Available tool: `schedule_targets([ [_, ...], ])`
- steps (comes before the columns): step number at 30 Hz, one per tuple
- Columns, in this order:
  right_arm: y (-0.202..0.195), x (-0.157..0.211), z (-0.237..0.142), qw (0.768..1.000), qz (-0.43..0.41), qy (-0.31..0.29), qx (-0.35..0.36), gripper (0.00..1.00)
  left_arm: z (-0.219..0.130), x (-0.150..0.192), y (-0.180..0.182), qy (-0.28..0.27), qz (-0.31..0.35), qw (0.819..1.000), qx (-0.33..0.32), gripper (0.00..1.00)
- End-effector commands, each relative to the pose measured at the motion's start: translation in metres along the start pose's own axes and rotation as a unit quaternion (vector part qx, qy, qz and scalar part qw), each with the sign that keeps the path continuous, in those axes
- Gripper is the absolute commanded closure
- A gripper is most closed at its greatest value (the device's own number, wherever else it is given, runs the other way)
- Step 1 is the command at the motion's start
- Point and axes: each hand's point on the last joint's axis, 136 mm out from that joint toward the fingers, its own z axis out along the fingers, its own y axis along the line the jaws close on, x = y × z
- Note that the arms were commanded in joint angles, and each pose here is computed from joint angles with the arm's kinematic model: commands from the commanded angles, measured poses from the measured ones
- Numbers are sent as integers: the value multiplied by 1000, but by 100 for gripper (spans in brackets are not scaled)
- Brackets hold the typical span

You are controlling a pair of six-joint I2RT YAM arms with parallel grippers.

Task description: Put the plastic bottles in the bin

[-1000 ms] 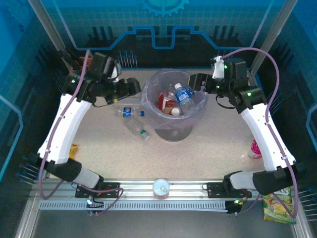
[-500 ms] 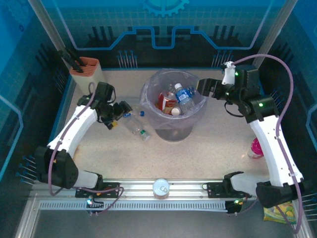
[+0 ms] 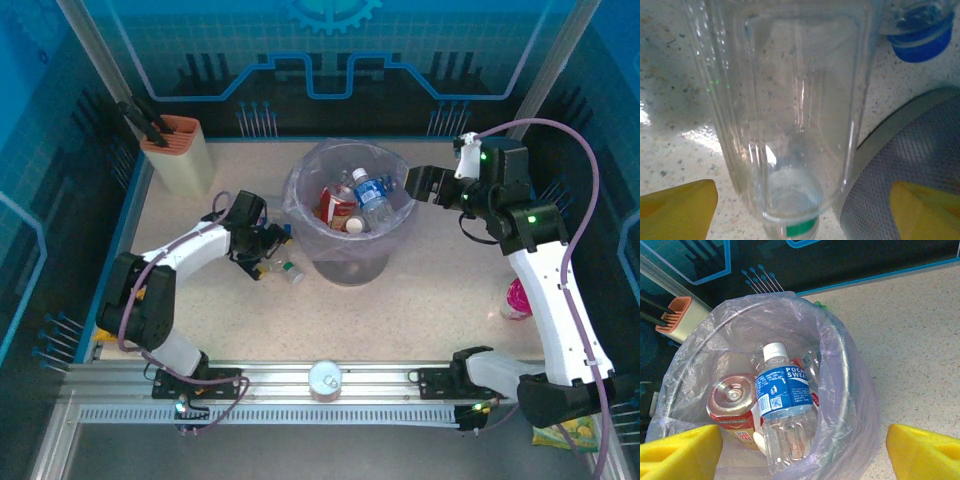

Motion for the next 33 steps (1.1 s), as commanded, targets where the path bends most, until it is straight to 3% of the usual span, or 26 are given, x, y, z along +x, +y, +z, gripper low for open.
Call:
schedule_targets([
  [1, -7, 4, -5, 1000, -1, 0, 11, 14, 17, -1, 6, 1, -23, 1000, -3, 10],
  [22, -15, 8, 23, 999, 31, 22, 0, 14, 9, 1, 23, -25, -12, 999, -43, 41],
  [33, -21, 15, 34, 995, 82, 43, -30, 18, -45, -8, 7, -73, 29, 997, -21, 46],
])
